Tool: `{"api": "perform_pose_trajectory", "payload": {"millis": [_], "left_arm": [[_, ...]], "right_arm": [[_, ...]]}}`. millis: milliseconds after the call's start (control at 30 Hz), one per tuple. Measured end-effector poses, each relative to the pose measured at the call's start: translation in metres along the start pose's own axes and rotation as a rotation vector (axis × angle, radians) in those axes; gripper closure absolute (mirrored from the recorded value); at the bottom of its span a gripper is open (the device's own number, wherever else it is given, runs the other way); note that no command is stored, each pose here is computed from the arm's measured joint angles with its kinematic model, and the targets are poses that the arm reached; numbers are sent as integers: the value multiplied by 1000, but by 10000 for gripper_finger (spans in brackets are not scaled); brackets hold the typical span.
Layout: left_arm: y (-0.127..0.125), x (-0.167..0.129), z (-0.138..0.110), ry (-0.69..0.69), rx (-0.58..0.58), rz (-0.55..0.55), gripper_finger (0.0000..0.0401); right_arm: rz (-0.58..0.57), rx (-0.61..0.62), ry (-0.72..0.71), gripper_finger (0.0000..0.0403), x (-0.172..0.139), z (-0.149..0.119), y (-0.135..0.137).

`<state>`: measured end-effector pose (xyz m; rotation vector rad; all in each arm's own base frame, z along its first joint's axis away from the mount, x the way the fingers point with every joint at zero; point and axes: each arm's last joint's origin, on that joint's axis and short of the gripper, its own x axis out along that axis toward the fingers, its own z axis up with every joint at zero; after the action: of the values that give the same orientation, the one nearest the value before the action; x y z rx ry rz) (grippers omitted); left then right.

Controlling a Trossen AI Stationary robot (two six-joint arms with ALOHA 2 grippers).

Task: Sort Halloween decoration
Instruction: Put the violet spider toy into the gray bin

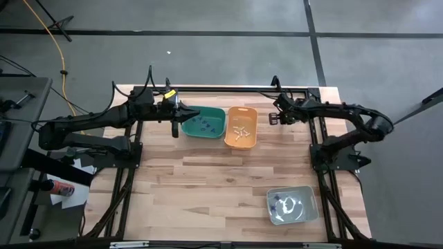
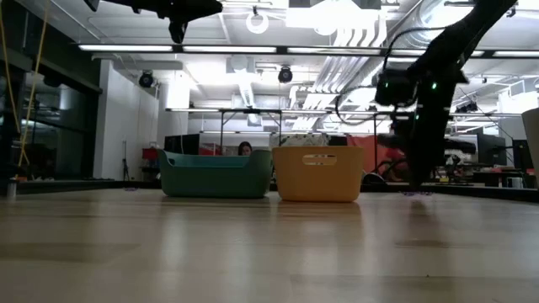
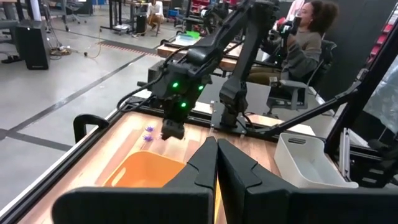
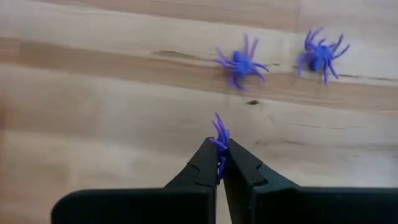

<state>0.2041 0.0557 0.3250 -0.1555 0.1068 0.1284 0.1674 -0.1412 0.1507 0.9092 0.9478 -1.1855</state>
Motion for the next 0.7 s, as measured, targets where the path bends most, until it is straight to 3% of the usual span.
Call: {"api": "perform_pose_trajectory", "payload": {"millis": [167,267,500,700], "left_arm": [[0,0,0,-4,2,0,401],[0,0,1,-5,2,0,401],[0,0,1,-10,3,-1,401],[-1,0,7,-68,-14,-14,401]], "right_arm": [[192,-79,-99,400,-39,-5,6],[432,-145,-247,400,-71,-5,16],[1045,-407,-736,401,-149,-1,43],[1309,-512,-956,401,-177,-13,65]]}}
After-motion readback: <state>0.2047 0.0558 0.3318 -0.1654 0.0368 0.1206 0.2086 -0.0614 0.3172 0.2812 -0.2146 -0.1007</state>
